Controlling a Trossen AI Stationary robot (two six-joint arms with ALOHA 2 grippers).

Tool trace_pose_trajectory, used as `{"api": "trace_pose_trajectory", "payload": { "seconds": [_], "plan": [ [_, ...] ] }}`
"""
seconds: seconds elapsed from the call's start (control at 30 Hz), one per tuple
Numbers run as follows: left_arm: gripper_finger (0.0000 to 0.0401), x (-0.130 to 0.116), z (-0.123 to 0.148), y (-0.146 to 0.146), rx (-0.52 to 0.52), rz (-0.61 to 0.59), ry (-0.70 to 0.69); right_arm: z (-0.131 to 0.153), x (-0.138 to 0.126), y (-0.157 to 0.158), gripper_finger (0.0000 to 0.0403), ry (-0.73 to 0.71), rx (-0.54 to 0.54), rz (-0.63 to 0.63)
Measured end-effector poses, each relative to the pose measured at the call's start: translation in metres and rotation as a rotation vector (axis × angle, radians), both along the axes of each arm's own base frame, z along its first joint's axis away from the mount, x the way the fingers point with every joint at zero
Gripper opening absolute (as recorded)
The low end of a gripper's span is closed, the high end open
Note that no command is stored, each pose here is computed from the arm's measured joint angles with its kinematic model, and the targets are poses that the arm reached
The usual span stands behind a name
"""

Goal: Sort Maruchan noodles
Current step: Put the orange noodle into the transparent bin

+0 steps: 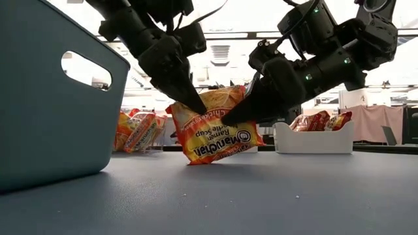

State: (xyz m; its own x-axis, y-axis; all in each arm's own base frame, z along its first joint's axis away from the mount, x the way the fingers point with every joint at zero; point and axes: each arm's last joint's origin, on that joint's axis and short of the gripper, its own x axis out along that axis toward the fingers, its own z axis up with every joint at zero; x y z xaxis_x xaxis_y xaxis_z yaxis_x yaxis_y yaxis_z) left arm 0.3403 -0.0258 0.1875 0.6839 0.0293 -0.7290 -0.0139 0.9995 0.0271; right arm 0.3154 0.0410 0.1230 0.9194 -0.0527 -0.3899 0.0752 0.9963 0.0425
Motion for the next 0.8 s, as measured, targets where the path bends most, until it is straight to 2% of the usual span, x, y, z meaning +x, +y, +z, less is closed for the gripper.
{"api": "trace_pose_trajectory", "payload": {
  "seconds": [0.17,0.33,0.47,0.53,0.63,0.7,0.8],
  "plan": [
    [0.0064,0.000,0.002,0.000,-0.005,0.008,0.000,0.015,-0.003,-0.001,0.0208,-0.029,0.021,-0.007],
    [0.0067,-0.002,0.017,0.000,-0.009,0.016,0.042,0.044,-0.015,-0.004,0.0239,-0.024,-0.005,-0.001],
    [0.0070,-0.008,0.045,0.001,0.010,0.024,0.113,0.076,-0.030,-0.011,0.0257,-0.065,-0.064,-0.005],
    [0.0068,-0.015,0.064,0.002,0.047,0.044,0.174,0.095,-0.038,-0.016,0.0261,-0.121,-0.110,-0.033],
    [0.0067,-0.032,0.096,0.010,0.169,0.121,0.314,0.122,-0.053,-0.024,0.0262,-0.209,-0.183,-0.068],
    [0.0067,-0.046,0.119,0.019,0.267,0.215,0.398,0.136,-0.062,-0.029,0.0259,-0.256,-0.215,-0.081],
    [0.0067,-0.067,0.155,0.036,0.354,0.397,0.448,0.152,-0.075,-0.034,0.0253,-0.305,-0.237,-0.099]
  ]
}}
